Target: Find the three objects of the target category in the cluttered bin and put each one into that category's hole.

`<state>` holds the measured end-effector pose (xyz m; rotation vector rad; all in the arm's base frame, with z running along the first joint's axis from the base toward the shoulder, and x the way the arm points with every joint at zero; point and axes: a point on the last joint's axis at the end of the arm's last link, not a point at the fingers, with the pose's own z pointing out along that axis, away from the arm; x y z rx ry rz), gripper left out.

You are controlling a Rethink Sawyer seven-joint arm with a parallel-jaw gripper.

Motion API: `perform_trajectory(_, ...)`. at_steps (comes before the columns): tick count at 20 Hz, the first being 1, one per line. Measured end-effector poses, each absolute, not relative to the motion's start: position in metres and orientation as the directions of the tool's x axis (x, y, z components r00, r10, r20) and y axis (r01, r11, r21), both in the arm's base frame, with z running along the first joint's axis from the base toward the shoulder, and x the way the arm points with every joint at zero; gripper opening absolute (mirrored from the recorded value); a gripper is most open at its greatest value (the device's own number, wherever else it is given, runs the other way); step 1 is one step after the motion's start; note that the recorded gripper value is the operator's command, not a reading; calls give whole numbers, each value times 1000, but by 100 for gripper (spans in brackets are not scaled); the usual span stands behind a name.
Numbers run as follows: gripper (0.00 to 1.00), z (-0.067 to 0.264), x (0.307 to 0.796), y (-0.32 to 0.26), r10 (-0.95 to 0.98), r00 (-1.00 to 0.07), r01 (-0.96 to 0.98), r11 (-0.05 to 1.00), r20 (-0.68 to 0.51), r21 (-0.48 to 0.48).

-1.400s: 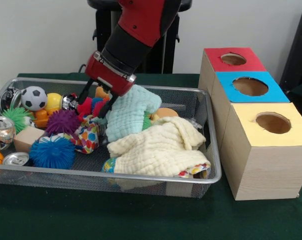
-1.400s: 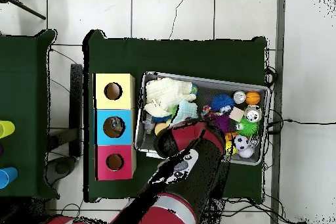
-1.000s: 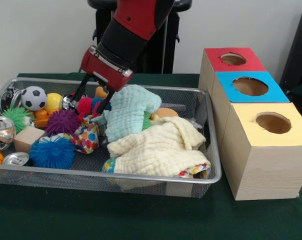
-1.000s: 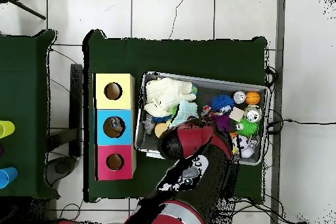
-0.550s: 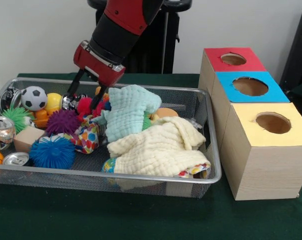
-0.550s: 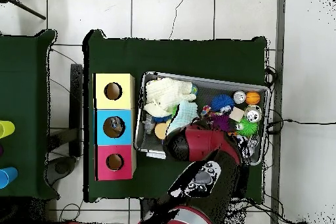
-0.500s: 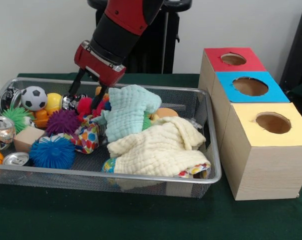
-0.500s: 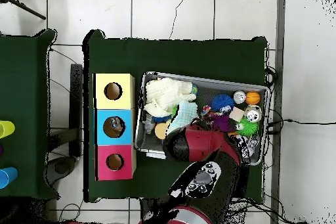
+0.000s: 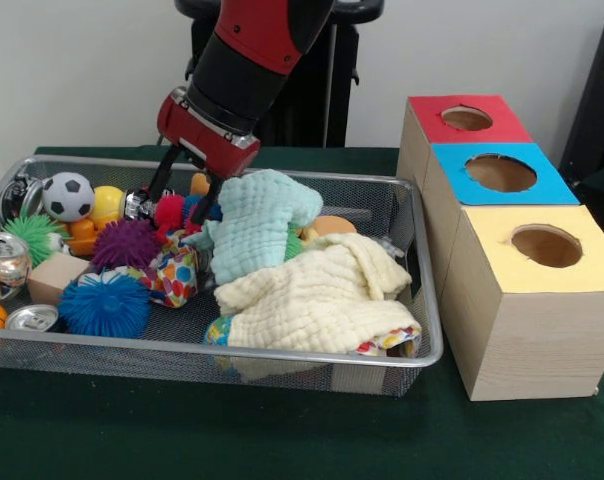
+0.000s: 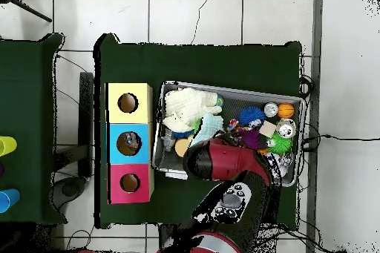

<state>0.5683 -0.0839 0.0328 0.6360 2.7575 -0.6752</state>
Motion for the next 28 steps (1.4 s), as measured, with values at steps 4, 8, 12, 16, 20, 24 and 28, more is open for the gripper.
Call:
perform_trajectory(4,100,29,571,-80,385,-865,489,791,-322,-368)
perform_trajectory(8,100,21,573,-75,395,-857,501,790,-332,-354)
perform_trajectory(12,100,10,578,-64,392,-847,508,795,-359,-331)
perform_trajectory(16,100,1,580,-61,392,-839,515,796,-377,-317)
perform_trajectory(20,100,-11,581,-59,396,-827,527,795,-400,-301)
perform_trajectory(24,100,-18,582,-59,413,-814,545,787,-407,-291)
perform_trajectory(28,100,-22,584,-56,437,-803,562,780,-405,-274)
